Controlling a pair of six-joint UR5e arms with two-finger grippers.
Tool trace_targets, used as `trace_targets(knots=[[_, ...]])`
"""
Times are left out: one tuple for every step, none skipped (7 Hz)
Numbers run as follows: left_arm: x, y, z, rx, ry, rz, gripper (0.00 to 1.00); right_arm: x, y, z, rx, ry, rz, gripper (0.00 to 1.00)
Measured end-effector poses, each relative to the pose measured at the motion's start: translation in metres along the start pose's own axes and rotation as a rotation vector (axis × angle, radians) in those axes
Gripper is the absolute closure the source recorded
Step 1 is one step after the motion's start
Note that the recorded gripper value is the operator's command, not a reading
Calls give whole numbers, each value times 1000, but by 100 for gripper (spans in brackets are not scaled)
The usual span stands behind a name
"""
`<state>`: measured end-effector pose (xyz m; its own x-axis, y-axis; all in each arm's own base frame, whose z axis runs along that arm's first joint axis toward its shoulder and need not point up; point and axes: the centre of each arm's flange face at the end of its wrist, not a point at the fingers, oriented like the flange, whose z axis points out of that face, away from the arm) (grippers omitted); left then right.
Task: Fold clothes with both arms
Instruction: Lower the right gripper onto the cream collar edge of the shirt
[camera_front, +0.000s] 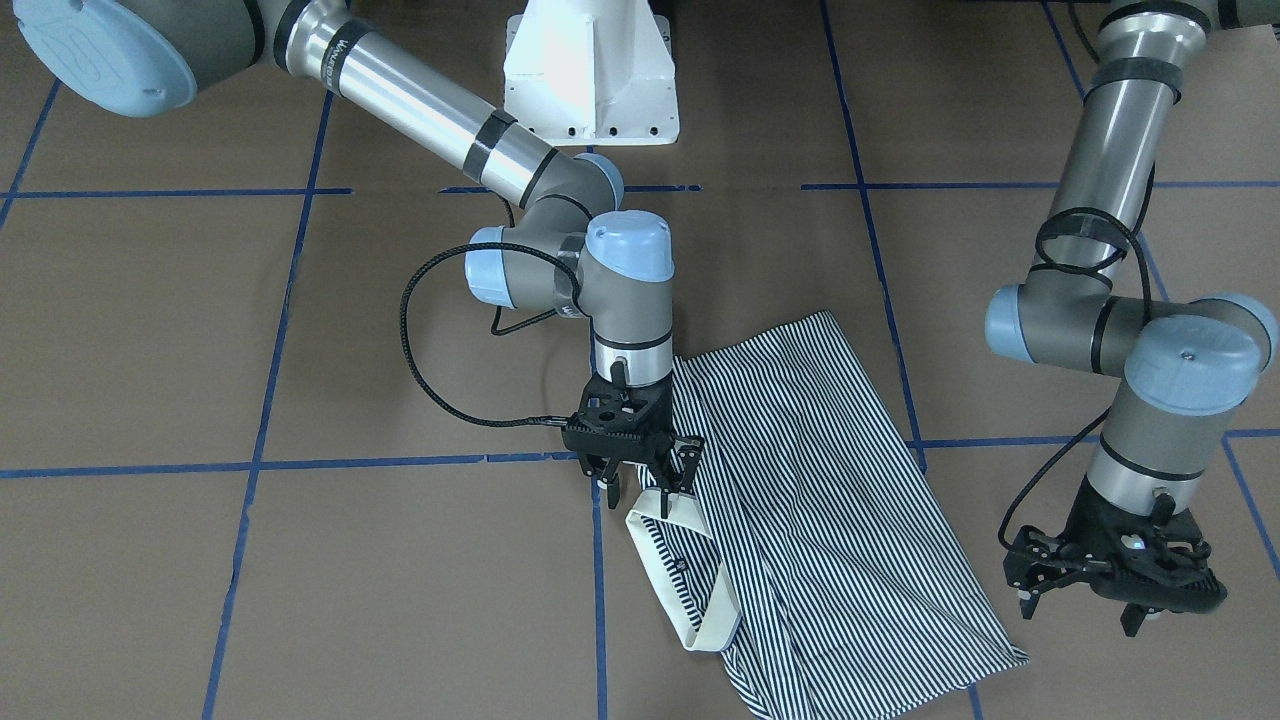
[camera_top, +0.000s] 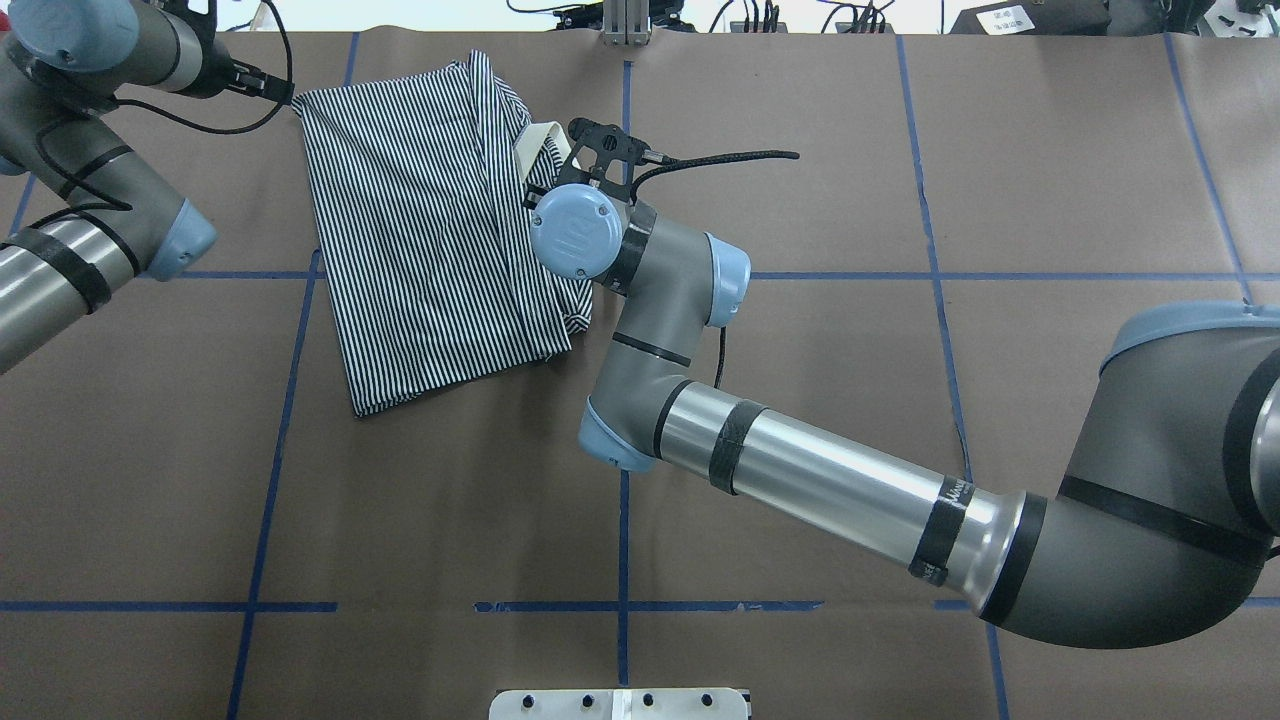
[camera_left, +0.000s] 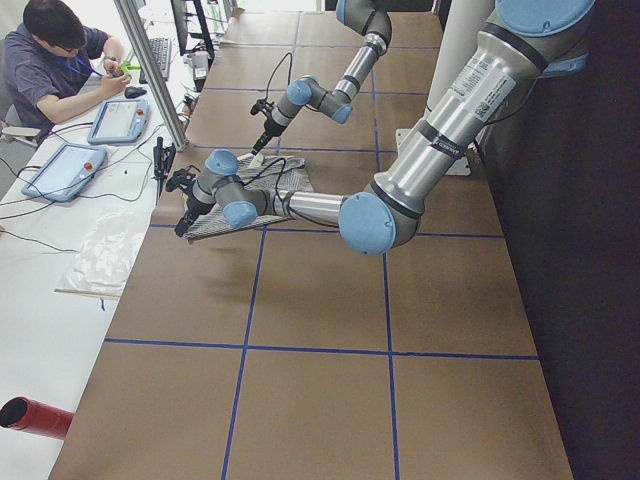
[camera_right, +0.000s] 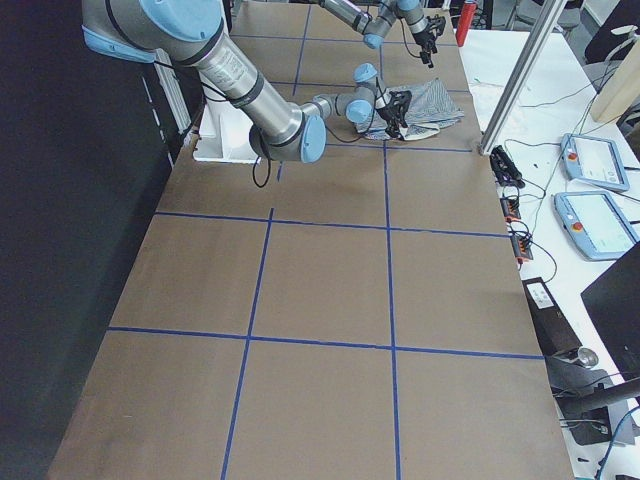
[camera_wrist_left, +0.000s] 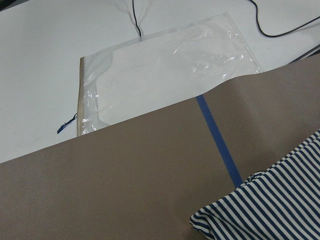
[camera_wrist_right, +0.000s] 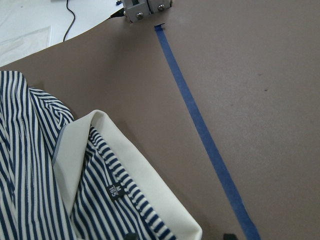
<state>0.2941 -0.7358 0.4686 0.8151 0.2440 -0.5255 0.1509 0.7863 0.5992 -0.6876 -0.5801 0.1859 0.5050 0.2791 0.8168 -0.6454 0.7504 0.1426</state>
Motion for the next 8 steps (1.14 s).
trace_targets(knots=[[0,1,-1,2,1,0,0,2,6,5,9,-2,5,50],[-1,2,-2,2,2,0,0,3,9,8,12,-3,8,83],[-1,2,-2,3,2,0,0,0,10,7,11,-8,9,100],[-1,3,-2,3,2,0,0,-2,10,5,8,-11,9,100],[-1,2,-3,4,3,0,0,-3,9,5,3,-11,5,100],[0,2,-3,5,3,-1,0,-3,7,5,0,-10,-4,100],[0,1,-4,6,4,-2,0,-3,3,4,-2,-12,-15,100],[1,1,-4,8,5,-2,0,5,-4,1,-3,-23,-29,100]])
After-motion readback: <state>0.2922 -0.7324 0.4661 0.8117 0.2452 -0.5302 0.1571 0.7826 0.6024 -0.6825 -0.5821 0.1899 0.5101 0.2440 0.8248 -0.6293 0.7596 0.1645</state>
